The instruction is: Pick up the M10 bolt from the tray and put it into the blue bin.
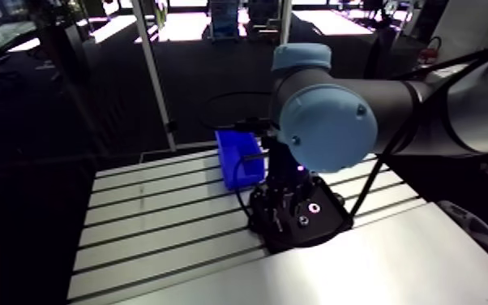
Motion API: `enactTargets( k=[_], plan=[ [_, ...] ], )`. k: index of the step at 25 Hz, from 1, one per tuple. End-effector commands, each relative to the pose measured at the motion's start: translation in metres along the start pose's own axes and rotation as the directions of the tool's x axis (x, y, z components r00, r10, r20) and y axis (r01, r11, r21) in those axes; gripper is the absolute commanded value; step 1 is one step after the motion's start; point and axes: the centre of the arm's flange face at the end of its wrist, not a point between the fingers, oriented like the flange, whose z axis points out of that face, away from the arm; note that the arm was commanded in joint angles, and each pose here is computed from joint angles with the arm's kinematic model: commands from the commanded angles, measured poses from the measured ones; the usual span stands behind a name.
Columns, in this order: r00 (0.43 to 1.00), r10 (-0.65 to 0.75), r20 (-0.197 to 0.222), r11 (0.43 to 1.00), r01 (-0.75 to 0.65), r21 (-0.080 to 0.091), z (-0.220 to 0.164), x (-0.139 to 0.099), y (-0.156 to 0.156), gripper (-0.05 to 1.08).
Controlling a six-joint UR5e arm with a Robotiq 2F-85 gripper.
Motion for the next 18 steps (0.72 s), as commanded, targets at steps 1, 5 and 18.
enactTargets(
  k=[1, 5, 18],
  plan=[
    [1.0, 0.007, 0.01, 1.0, -0.007, 0.003, 0.0047, 0.001, -0.0007, 0.49],
    [1.0, 0.004, 0.001, 1.0, -0.004, 0.0, 0.0076, 0.0027, -0.0019, 0.49],
    [1.0, 0.012, 0.009, 1.0, -0.012, 0.003, 0.0117, 0.0023, -0.0045, 0.5]
  ],
)
